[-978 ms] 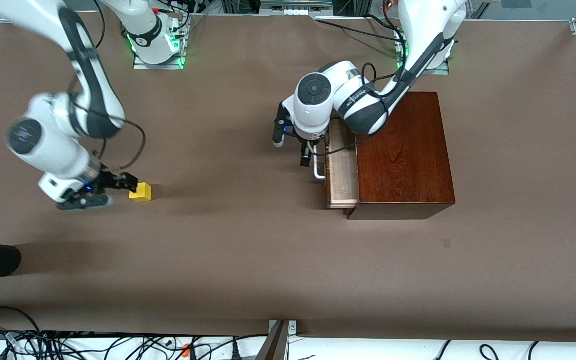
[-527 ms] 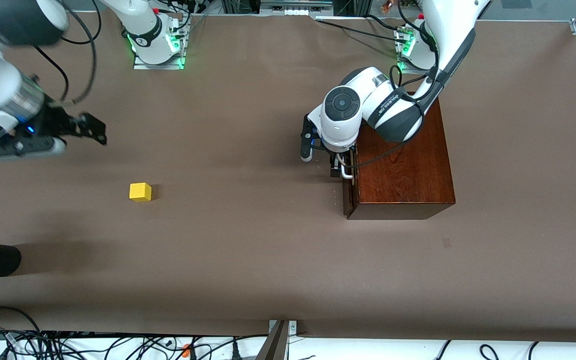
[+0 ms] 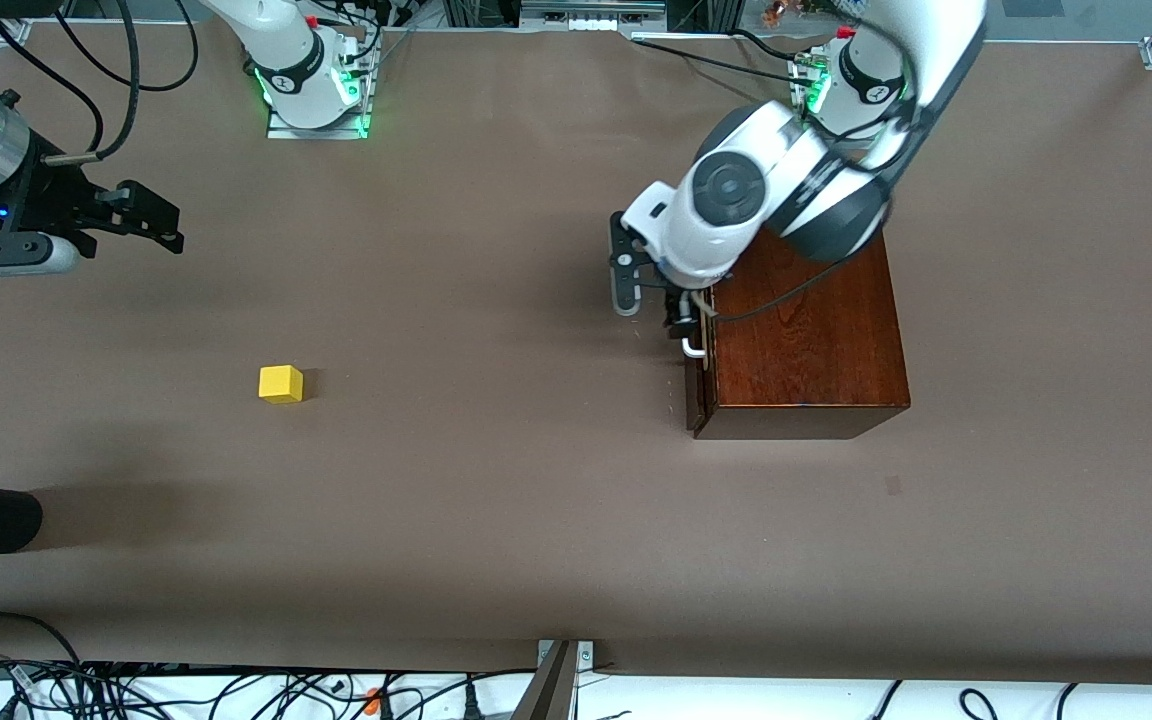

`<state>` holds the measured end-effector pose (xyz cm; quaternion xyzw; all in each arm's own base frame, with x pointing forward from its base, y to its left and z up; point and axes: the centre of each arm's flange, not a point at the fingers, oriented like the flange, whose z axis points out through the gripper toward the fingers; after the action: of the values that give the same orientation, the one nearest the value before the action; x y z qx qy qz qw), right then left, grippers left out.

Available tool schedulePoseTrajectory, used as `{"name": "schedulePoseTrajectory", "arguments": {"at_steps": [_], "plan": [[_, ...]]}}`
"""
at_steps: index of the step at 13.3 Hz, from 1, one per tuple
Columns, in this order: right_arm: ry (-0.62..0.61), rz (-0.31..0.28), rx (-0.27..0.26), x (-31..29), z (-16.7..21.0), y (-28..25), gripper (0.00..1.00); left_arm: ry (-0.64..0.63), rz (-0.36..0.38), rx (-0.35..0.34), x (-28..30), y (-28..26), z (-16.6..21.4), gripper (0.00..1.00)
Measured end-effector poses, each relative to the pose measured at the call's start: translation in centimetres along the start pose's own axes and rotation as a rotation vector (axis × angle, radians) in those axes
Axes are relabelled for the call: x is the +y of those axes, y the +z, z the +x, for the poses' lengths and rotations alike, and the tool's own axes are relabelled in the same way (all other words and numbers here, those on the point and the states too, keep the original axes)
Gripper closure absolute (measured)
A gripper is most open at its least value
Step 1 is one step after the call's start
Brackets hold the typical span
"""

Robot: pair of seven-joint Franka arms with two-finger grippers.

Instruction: Open drawer, take yellow block, close drawer

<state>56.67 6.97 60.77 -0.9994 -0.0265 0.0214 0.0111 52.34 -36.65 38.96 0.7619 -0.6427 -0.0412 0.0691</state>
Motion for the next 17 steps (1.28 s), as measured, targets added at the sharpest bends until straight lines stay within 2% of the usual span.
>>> {"name": "schedulePoseTrajectory", "arguments": {"at_steps": [5, 8, 10, 13, 15, 17], "plan": [[0.002, 0.001, 0.024, 0.1, 0.4, -1.0, 0.00, -0.360, -0.033, -0.082, -1.5, -12.0, -6.9, 0.00], [0.001, 0.001, 0.031, 0.0, 1.1, -0.4, 0.00, -0.551, -0.050, -0.081, -5.7, -16.2, -15.9, 0.00], [0.002, 0.002, 0.044, -0.1, 1.5, -0.2, 0.00, -0.656, -0.047, -0.064, -7.7, -17.8, -20.7, 0.00], [-0.002, 0.004, 0.065, -0.4, 1.7, -0.5, 0.00, -0.896, 0.015, -0.056, -9.3, -19.9, -25.9, 0.00], [-0.002, 0.005, 0.074, -0.6, 1.8, -0.6, 0.00, -1.128, 0.096, -0.003, -8.8, -21.6, -27.2, 0.00], [-0.002, 0.005, 0.076, -0.6, 1.8, -0.6, 0.00, -1.267, 0.161, 0.054, -7.5, -22.0, -28.3, 0.00]]}}
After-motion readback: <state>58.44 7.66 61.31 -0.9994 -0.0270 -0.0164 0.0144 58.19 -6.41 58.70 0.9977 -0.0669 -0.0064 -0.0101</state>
